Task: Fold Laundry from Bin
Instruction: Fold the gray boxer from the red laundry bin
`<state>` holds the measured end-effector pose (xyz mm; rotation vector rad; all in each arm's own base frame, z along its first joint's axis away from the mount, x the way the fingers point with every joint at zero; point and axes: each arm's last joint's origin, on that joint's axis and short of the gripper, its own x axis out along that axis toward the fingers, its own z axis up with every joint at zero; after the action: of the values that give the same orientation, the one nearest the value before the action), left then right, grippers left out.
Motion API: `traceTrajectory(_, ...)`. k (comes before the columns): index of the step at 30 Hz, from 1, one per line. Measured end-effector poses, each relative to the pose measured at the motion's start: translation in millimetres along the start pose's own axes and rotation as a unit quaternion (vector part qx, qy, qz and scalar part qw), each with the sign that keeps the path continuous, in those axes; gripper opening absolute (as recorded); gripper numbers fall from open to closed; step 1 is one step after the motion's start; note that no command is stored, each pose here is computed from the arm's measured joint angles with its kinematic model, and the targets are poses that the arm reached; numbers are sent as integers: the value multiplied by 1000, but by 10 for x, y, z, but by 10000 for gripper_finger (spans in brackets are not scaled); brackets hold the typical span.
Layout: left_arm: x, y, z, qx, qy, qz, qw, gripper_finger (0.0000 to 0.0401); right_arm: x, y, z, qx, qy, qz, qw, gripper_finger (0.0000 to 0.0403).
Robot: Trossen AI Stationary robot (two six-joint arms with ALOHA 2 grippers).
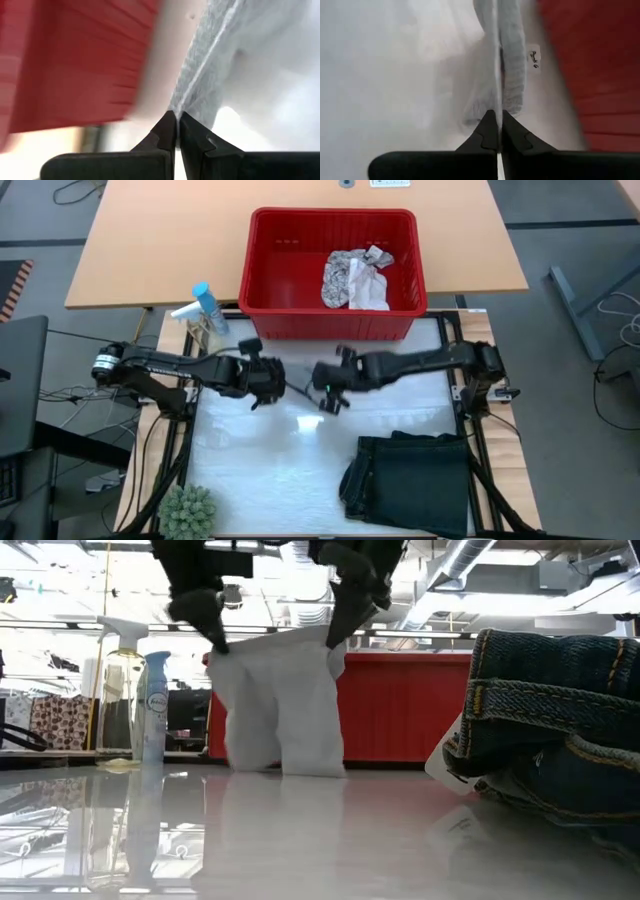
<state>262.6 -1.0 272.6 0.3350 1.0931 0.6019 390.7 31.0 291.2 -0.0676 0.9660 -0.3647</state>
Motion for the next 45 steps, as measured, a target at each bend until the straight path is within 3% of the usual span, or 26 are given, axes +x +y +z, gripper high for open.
traceTrajectory(7,72,-608,-406,40,20,-151,987,2,212,768,-141,-61,-9,75,995,23)
traceTrajectory(13,91,-914,-675,35,33,-226,973,5,489,1176,-286,-99,13,165,981,47)
traceTrajectory(18,13,-1022,-677,58,21,-295,954,30,647,1320,-351,-113,30,234,965,53)
traceTrajectory(24,-139,-1029,-564,83,12,-357,930,106,522,1288,-319,-137,19,243,960,63)
traceTrajectory(30,-334,-915,-365,80,-6,-343,936,181,222,1192,-206,-130,-17,257,957,121)
traceTrajectory(35,-334,-901,-249,31,-73,-277,958,195,173,1226,-238,-136,-11,259,956,193)
traceTrajectory(41,-74,-1025,-323,-9,-140,-276,951,178,275,1104,-294,-91,19,139,986,245)
traceTrajectory(45,116,-1040,-454,-56,-118,-282,951,164,409,900,-249,-28,30,106,993,249)
